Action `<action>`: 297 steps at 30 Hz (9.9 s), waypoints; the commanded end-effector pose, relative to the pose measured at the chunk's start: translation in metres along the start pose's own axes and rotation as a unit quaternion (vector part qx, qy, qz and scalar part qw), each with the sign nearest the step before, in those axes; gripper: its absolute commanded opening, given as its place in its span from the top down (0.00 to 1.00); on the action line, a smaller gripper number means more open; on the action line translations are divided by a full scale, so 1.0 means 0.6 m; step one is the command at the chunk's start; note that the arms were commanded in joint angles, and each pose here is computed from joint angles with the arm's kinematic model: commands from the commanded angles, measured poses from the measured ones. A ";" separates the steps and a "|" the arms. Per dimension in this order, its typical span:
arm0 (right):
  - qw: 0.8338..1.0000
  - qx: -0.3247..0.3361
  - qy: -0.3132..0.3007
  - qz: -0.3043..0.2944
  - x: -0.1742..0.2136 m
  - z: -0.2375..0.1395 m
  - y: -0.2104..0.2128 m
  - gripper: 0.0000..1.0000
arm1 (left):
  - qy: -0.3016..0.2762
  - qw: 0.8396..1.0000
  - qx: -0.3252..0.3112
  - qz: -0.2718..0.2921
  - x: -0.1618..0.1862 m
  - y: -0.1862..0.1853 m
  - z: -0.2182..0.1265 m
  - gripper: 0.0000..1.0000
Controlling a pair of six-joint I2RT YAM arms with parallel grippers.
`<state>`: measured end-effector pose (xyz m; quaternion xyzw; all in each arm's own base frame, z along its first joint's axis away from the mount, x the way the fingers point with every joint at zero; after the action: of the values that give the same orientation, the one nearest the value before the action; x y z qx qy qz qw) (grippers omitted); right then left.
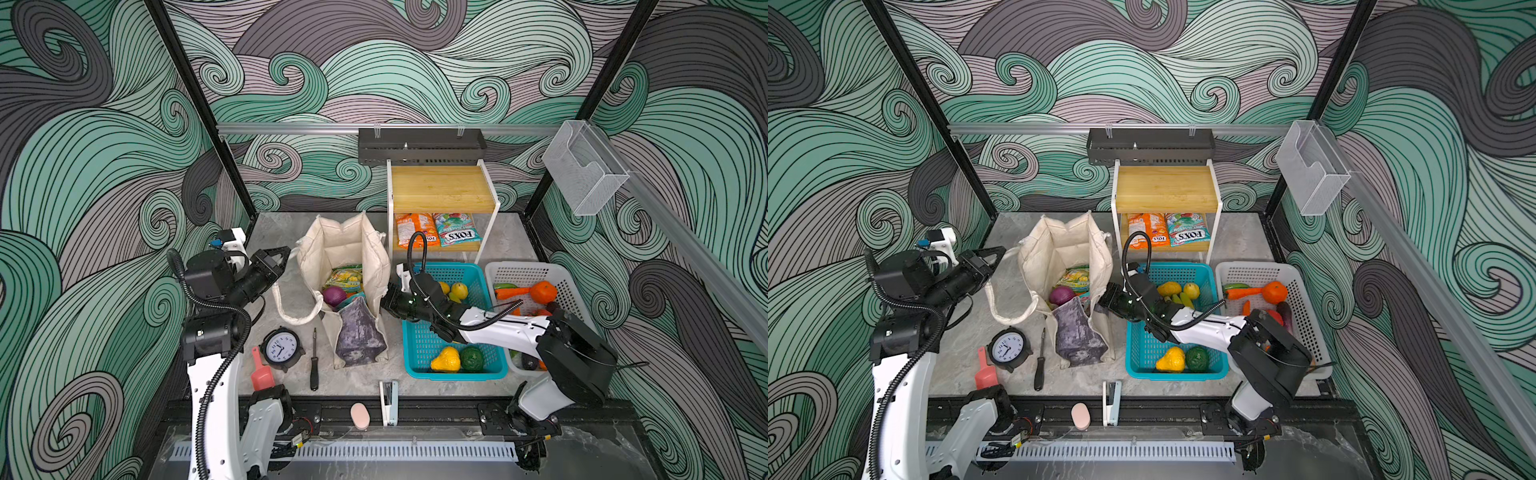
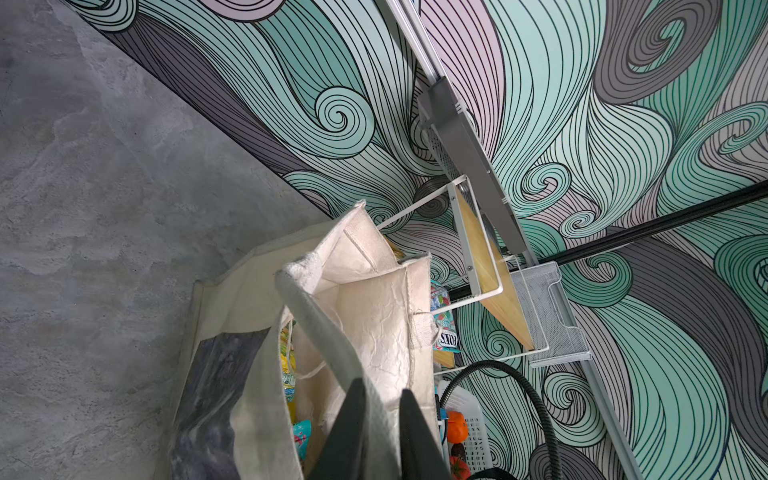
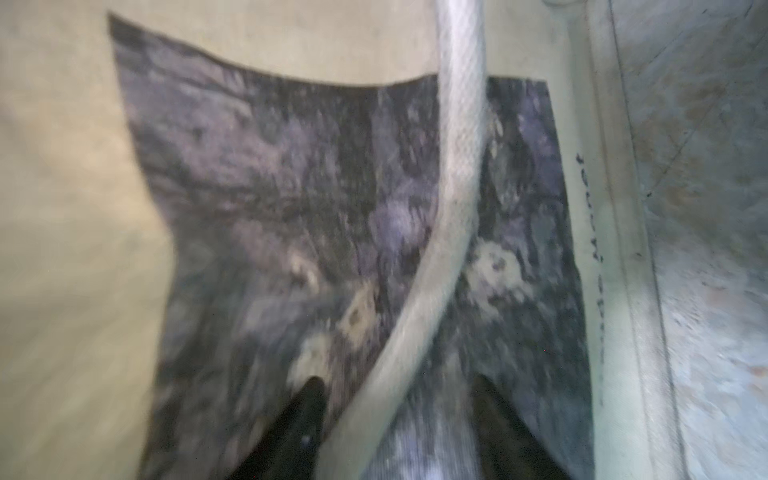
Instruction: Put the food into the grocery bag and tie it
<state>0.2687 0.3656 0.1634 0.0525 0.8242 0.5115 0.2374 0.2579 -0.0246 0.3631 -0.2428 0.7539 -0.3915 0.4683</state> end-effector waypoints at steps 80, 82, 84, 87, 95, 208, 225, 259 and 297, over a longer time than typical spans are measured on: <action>0.879 -0.041 0.062 -0.471 -0.041 -0.156 0.309 1.00 | 0.107 0.989 0.083 0.052 -0.002 -0.136 0.111 0.70; 0.881 -0.048 0.072 -0.465 -0.034 -0.144 0.309 1.00 | 0.118 0.988 0.087 0.049 0.008 -0.136 0.115 0.66; 0.882 -0.039 0.077 -0.463 -0.035 -0.134 0.303 1.00 | 0.128 0.986 0.095 0.044 0.016 -0.139 0.118 0.66; 0.887 -0.004 0.062 -0.458 -0.049 -0.128 0.287 1.00 | 0.129 0.986 0.095 0.047 0.018 -0.139 0.116 0.71; 0.867 0.158 -0.006 -0.473 -0.146 -0.220 0.256 1.00 | 0.102 0.990 0.027 0.091 0.016 -0.107 0.081 1.00; 0.842 -0.185 0.035 -0.506 -0.032 -0.068 0.369 1.00 | 0.131 0.972 0.105 -0.166 -0.010 -0.077 0.127 1.00; 0.838 -0.143 0.016 -0.526 -0.117 -0.147 0.299 0.35 | 0.140 0.974 0.132 -0.123 -0.002 -0.108 0.097 1.00; 0.721 -0.341 0.136 -0.587 0.050 -0.062 0.328 0.07 | 0.188 0.961 0.172 -0.111 0.056 -0.112 0.071 1.00; 0.787 -0.035 0.028 -0.615 -0.026 -0.063 0.260 0.97 | 0.103 0.991 0.081 -0.029 0.029 -0.065 0.065 1.00</action>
<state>0.2210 0.4356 0.3250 -0.5210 0.6070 0.3832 0.4618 0.2884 -0.0867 0.3647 -0.1921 0.7474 -0.5358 0.3427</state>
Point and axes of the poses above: each gripper's point midway between its finger pads, its own z axis out along the fingers, its own y axis along the line the jaws close on, x = y × z, the point moved 2 cm from there along -z, back along the fingers, and after that the axes turned 4 degrees about -z, right-handed, at the moved point
